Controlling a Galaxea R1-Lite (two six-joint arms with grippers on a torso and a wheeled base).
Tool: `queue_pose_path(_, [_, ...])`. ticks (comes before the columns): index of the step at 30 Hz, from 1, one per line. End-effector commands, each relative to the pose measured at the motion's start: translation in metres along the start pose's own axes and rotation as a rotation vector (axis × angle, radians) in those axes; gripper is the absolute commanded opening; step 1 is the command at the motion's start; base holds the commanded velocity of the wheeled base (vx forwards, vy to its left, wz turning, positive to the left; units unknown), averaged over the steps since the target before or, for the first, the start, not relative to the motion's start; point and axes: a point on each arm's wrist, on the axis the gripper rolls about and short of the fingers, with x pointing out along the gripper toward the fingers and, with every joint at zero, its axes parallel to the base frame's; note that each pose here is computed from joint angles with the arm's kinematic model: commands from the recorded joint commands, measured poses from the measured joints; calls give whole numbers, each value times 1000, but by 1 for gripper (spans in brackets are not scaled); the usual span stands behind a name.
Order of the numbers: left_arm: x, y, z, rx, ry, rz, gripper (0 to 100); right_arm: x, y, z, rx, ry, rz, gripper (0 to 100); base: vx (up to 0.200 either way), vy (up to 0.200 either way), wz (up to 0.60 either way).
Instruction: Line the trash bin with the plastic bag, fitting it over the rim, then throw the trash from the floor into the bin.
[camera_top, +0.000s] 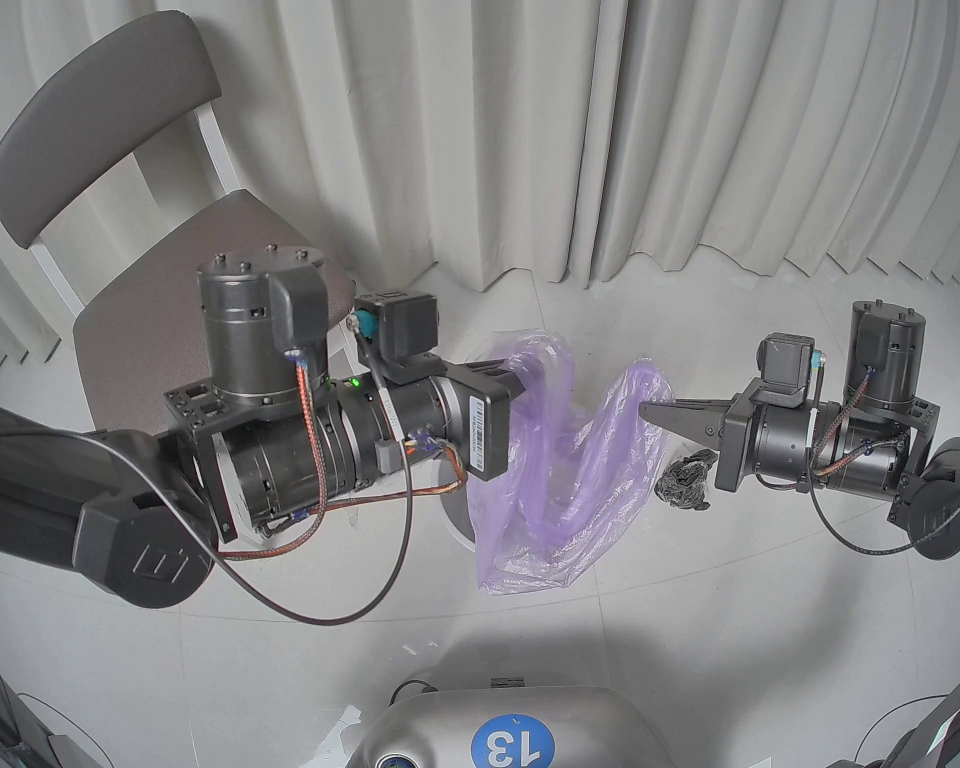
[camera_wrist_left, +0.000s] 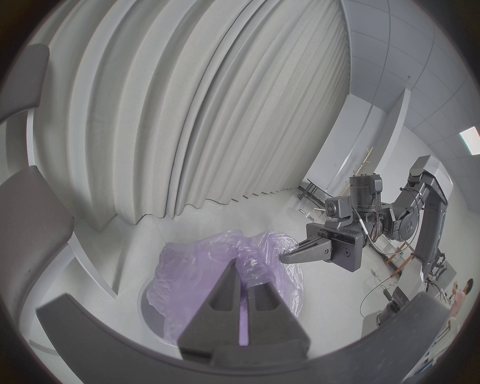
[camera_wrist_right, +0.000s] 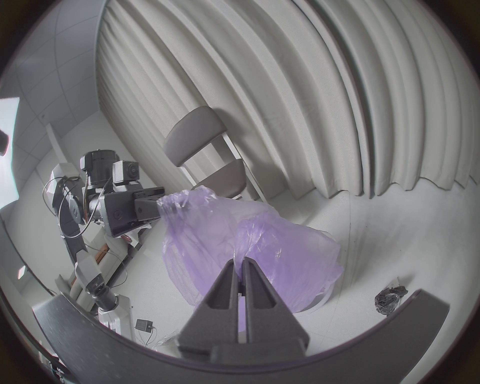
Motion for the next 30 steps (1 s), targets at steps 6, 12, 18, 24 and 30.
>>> queue_pose_path(6, [0, 2, -6, -23, 22, 8, 0, 5, -4, -11, 19, 38, -4, 0, 0, 0, 0])
queue_pose_path(12, [0, 3, -14, -29, 46, 11, 0, 12, -7, -26, 43, 90, -8, 0, 0, 0, 0])
queue_pose_path(18, [-5, 8, -23, -37, 75, 27, 0, 30, -3, -36, 50, 114, 21, 0, 0, 0, 0])
queue_pose_path(24, [1, 19, -34, -53, 104, 40, 0, 48, -8, -48, 52, 106, 19, 0, 0, 0, 0])
queue_pose_path(30, [7, 21, -38, -72, 75, 29, 0, 52, -10, -52, 65, 116, 5, 0, 0, 0, 0])
